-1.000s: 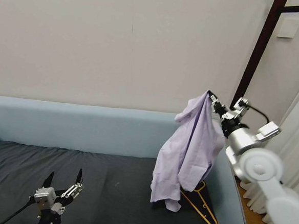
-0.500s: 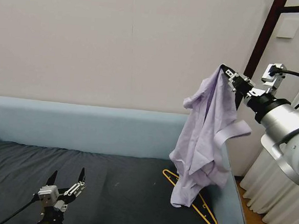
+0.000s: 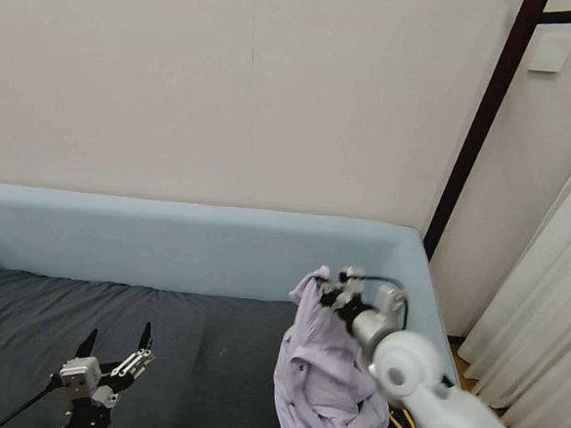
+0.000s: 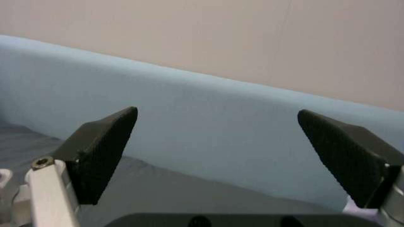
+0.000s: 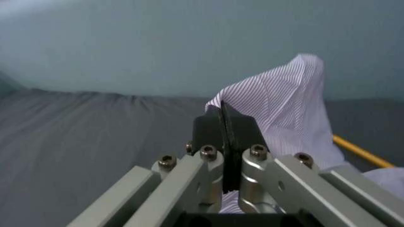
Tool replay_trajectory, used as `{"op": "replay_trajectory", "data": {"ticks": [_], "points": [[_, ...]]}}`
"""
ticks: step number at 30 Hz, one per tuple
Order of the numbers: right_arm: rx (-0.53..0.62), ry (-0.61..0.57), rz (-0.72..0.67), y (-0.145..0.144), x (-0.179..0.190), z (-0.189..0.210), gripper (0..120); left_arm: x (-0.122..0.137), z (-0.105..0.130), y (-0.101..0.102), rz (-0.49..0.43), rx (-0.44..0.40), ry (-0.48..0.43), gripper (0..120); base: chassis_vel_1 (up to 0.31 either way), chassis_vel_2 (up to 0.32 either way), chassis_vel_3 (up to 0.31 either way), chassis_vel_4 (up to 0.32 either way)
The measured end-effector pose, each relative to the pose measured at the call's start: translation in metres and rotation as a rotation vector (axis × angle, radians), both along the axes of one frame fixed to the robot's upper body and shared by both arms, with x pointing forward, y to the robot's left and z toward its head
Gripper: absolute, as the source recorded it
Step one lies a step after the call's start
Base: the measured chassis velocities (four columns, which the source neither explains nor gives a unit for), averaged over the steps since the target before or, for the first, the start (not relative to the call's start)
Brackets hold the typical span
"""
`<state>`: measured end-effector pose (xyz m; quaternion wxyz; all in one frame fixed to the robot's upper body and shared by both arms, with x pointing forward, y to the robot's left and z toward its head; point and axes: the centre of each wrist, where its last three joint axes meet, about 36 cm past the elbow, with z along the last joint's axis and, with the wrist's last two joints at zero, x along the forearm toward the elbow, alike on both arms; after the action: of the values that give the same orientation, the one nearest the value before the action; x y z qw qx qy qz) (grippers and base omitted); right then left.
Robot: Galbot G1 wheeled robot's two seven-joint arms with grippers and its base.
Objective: Pick up the clothes from the sofa and hang them on the clothes hanger.
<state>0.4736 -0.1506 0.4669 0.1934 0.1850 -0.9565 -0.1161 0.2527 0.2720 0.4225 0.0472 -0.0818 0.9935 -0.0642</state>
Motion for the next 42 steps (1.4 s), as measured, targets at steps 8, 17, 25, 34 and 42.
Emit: {"op": "replay_trajectory", "data": {"ticks": [8, 17, 25, 34, 42], "points": [[-0.116, -0.001, -0.013, 0.059, 0.047, -0.1, 0, -0.006, -0.002, -0.003, 0.023, 0.001, 0.017, 100, 0.0, 0.0, 0.0, 0.0], [-0.047, -0.268, 0.07, 0.045, 0.066, -0.126, 22, -0.008, -0.004, -0.006, 0.031, 0.007, 0.026, 100, 0.0, 0.0, 0.0, 0.0], [0.035, -0.095, -0.07, 0.021, 0.03, -0.095, 51, -0.006, -0.008, -0.014, 0.022, 0.006, 0.032, 100, 0.0, 0.0, 0.0, 0.0], [-0.292, 0.071, 0.051, -0.032, -0.032, -0.131, 83, -0.007, -0.004, -0.017, 0.014, 0.006, 0.02, 100, 0.0, 0.0, 0.0, 0.0], [-0.384, 0.005, 0.12, -0.028, -0.049, -0.16, 100, -0.01, -0.001, -0.018, 0.015, 0.007, 0.009, 100, 0.0, 0.0, 0.0, 0.0]]}}
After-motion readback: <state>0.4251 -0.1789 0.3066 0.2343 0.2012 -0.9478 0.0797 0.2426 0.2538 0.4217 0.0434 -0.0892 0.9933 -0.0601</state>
